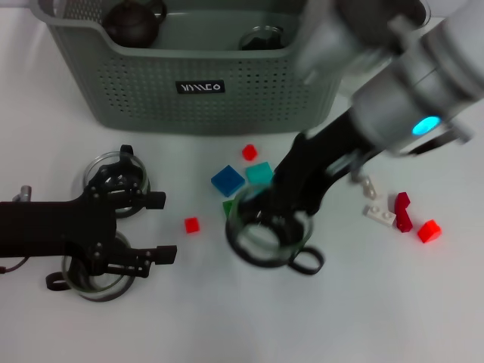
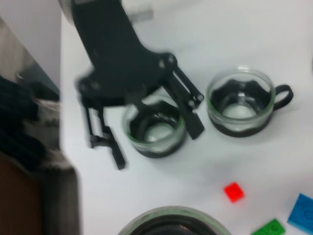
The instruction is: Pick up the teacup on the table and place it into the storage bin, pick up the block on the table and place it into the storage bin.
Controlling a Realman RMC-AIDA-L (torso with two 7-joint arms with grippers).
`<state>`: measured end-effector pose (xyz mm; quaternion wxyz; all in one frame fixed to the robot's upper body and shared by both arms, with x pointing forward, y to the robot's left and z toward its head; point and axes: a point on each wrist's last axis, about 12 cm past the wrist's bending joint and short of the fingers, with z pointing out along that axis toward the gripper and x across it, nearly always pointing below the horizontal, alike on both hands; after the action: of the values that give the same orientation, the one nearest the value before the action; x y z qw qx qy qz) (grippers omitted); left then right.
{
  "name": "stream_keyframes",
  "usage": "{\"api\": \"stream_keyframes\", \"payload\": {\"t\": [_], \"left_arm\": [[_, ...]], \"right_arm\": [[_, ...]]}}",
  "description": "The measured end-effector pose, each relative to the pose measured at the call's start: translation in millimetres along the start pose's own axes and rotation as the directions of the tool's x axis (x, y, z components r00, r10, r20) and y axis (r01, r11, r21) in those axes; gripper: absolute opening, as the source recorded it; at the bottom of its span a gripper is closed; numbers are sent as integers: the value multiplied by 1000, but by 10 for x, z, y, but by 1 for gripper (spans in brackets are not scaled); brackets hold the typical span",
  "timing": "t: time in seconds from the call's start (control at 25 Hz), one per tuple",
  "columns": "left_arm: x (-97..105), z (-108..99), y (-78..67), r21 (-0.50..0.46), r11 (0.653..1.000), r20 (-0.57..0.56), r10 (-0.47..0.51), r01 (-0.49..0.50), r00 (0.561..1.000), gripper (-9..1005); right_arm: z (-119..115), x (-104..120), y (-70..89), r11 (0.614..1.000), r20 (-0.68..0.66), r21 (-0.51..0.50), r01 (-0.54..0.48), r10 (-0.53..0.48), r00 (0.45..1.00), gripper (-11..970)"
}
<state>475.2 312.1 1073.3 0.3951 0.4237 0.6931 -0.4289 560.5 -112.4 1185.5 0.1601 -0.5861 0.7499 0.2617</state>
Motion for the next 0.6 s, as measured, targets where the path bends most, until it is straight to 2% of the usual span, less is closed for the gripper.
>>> {"api": "stream_keyframes", "payload": {"t": [0.16, 0.2, 0.24, 0.36, 0.44, 0.6], "left_arm": [[-25, 13, 1, 14, 1000, 4, 6, -6, 1000, 856], [-30, 16, 4, 15, 1000, 4, 7, -7, 1000, 856], [-34, 20, 5, 17, 1000, 3, 8, -8, 1000, 855], [-44, 32, 9, 22, 1000, 2, 11, -11, 1000, 855], [-44, 46, 5, 27, 1000, 3, 11, -11, 1000, 855], [-45, 58, 2, 29, 1000, 5, 10, -10, 1000, 855]], "right_arm": [[-455, -94, 33, 999, 80, -29, -20, 23, 997, 65], [-664, -197, 43, 1000, 119, -18, -22, 24, 993, 65], [-664, -197, 43, 1000, 119, -18, -22, 24, 993, 65], [-873, -374, 6, 999, 128, 30, -29, 25, 991, 65], [-928, -481, -26, 997, 114, 73, -31, 23, 993, 65], [-990, -753, -122, 974, 72, 224, -18, 2, 997, 65]]}}
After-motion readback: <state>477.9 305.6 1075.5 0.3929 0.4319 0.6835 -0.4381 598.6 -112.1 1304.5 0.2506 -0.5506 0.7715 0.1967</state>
